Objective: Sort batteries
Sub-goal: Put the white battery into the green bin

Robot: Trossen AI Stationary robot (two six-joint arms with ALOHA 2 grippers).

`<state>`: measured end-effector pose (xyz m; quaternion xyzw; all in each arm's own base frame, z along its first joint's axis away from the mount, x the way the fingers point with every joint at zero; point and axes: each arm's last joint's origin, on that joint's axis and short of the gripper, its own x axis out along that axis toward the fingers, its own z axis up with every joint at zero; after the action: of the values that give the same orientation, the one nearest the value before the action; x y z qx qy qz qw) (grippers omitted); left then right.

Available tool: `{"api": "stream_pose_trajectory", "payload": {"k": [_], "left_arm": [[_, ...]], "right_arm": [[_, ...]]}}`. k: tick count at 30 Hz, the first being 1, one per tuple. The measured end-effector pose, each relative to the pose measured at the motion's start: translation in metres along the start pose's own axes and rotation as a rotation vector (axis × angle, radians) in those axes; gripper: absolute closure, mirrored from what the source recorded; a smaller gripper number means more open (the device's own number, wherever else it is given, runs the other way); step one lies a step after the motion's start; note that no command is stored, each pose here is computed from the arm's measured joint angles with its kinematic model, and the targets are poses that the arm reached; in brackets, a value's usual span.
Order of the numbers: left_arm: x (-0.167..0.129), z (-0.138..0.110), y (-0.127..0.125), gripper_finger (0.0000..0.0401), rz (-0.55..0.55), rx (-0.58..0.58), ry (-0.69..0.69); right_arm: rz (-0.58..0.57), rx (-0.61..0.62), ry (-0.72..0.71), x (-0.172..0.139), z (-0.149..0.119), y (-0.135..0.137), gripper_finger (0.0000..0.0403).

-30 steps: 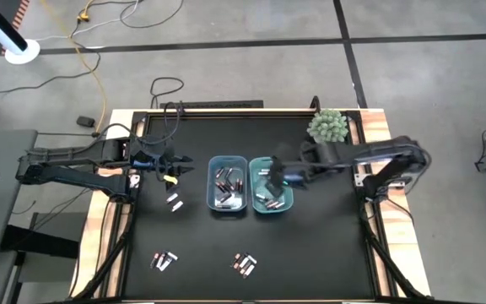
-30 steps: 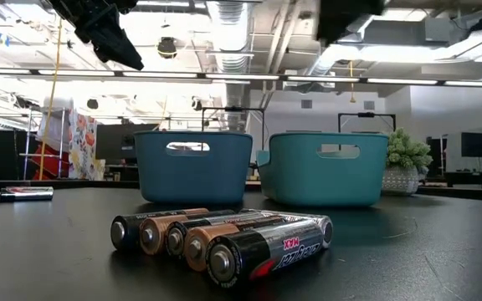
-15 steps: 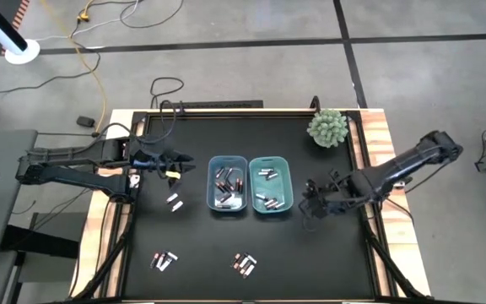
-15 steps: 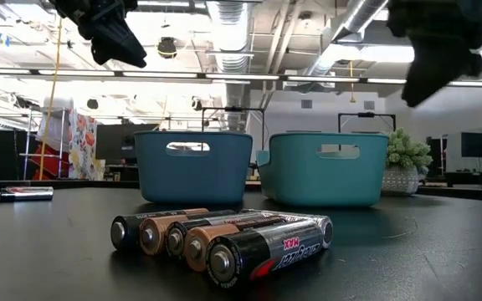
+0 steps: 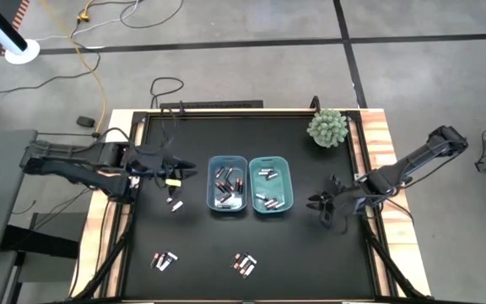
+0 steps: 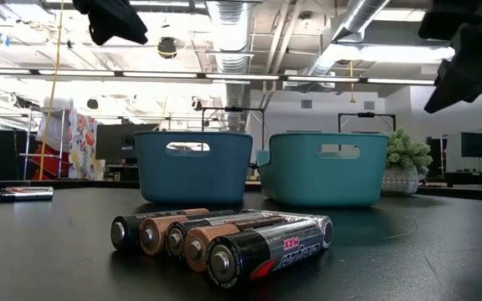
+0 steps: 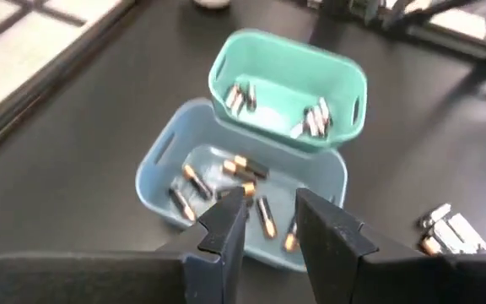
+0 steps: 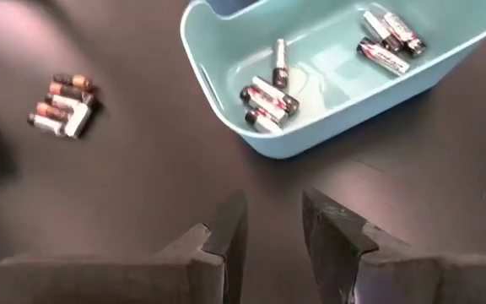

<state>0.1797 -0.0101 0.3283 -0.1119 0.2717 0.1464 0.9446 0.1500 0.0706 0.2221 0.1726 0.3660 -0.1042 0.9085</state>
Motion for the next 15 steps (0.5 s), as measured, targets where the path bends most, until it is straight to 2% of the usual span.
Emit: {"api": "stream_pose_trajectory", "payload": {"k": [6,10,15], "left_arm": [[0.005,0.001,-0.024,0.0319,0.053,-0.022,0.185],[0.014,-0.004,-0.034,0.0323,0.151,-0.046,0.362],[0.026,-0.018,-0.035,0.0323,0.311,-0.236,0.554]], "right_arm": [[0.031,-0.008,-0.004,-0.003,-0.008,-0.011,0.0274],[0.028,-0.02,0.0,-0.004,-0.01,-0.013,0.0274],[0.04,-0.059,0.031,-0.004,-0.012,-0.014,0.0274]]}}
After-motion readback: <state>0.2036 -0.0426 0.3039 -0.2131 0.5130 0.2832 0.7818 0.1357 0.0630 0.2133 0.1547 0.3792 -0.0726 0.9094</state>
